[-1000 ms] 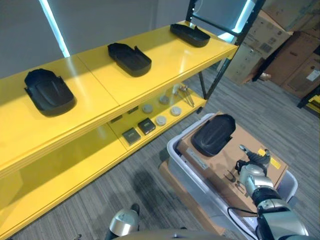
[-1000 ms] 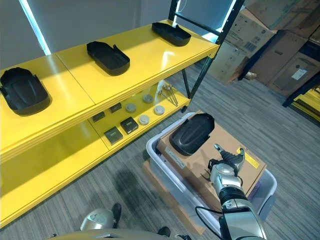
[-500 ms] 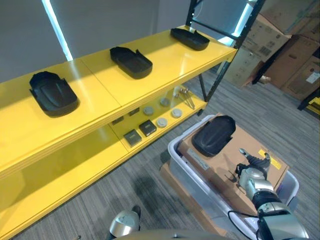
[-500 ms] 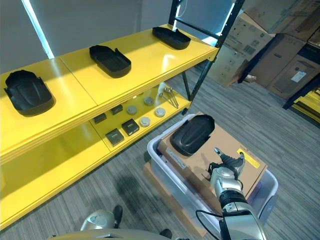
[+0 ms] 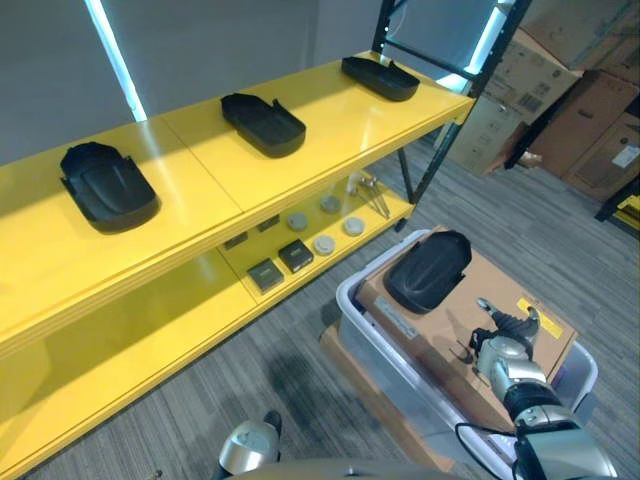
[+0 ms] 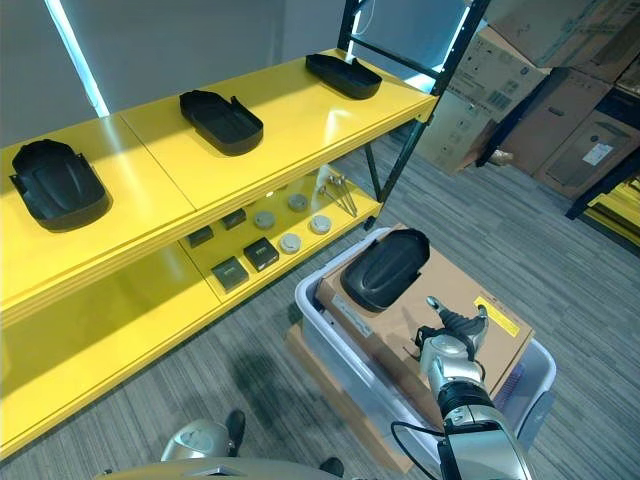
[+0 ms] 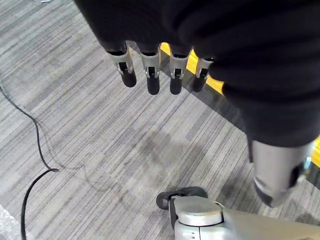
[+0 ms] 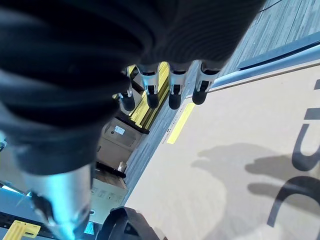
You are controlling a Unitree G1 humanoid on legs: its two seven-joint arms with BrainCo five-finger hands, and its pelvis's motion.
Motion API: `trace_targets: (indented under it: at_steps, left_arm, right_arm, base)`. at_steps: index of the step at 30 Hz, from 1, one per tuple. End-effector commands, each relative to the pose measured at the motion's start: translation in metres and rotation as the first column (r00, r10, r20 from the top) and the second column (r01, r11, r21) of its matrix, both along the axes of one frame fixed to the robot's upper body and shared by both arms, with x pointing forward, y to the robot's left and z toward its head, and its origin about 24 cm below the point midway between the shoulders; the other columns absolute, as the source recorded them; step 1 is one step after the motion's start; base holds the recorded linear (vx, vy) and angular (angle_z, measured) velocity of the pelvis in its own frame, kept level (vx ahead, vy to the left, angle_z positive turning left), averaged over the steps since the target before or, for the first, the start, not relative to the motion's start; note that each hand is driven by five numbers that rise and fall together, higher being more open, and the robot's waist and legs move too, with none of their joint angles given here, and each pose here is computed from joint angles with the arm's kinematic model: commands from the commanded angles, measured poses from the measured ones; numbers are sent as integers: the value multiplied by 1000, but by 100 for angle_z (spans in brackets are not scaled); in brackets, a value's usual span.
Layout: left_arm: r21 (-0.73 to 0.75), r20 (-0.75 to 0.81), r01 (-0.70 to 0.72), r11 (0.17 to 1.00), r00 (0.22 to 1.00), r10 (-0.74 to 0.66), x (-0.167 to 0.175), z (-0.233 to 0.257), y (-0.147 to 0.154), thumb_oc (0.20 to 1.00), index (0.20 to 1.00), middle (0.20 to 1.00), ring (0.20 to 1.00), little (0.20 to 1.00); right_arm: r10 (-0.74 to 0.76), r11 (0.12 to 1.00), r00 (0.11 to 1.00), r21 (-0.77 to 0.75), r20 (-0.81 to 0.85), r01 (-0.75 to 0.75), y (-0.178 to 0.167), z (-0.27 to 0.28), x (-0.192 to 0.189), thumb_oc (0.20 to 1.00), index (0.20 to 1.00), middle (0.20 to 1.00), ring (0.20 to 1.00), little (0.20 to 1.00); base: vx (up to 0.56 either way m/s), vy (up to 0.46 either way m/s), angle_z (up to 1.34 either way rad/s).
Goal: Move parts from the plastic box to the shelf.
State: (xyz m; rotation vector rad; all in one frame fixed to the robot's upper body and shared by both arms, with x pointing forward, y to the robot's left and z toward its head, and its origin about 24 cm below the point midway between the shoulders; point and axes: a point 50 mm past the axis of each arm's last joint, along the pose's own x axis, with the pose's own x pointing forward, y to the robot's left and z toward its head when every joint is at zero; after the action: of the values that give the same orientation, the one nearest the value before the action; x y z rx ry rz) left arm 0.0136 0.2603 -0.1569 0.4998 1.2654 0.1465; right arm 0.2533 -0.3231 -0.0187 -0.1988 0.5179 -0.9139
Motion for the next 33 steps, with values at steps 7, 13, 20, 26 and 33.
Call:
trace_targets:
  at_steps: [7, 13, 20, 26, 33]
  left_arm:
    - [7, -23, 81, 997, 996, -81, -2, -2, -5, 1000, 1000, 1000, 1000, 1000]
    - [4, -12, 89, 996, 996, -89, 4, -3, -7, 1000, 1000, 1000, 1000, 1000]
    - [6, -17, 87, 996, 996, -87, 5, -3, -8, 1000, 1000, 1000, 1000, 1000]
    - [4, -25, 88, 996, 996, -88, 4, -4, -9, 1000, 1000, 1000, 1000, 1000]
    - [-3, -26, 122, 993, 992, -122, 7, -4, -11, 1000, 1000, 1000, 1000, 1000]
  right_arm:
    - [-59, 993, 997, -98, 50, 64, -28, 19, -6, 1000, 1000, 1000, 1000, 1000]
    - [-49, 994, 998, -100, 33, 52, -36, 18, -12, 1000, 1000, 1000, 1000, 1000]
    - [-30, 995, 999, -91, 17, 31, -32, 14, -12, 1000, 1000, 1000, 1000, 1000]
    - [-29, 997, 1000, -76, -12, 28, -26, 5, -15, 1000, 1000, 1000, 1000, 1000]
    - [-47, 995, 999, -88, -9, 46, -24, 6, -18, 1000, 1000, 1000, 1000, 1000]
  base:
    - [-3, -22, -5]
    - [-9, -34, -16]
    - [-4, -6, -3]
    - [0, 0, 0]
    - [0, -32, -12]
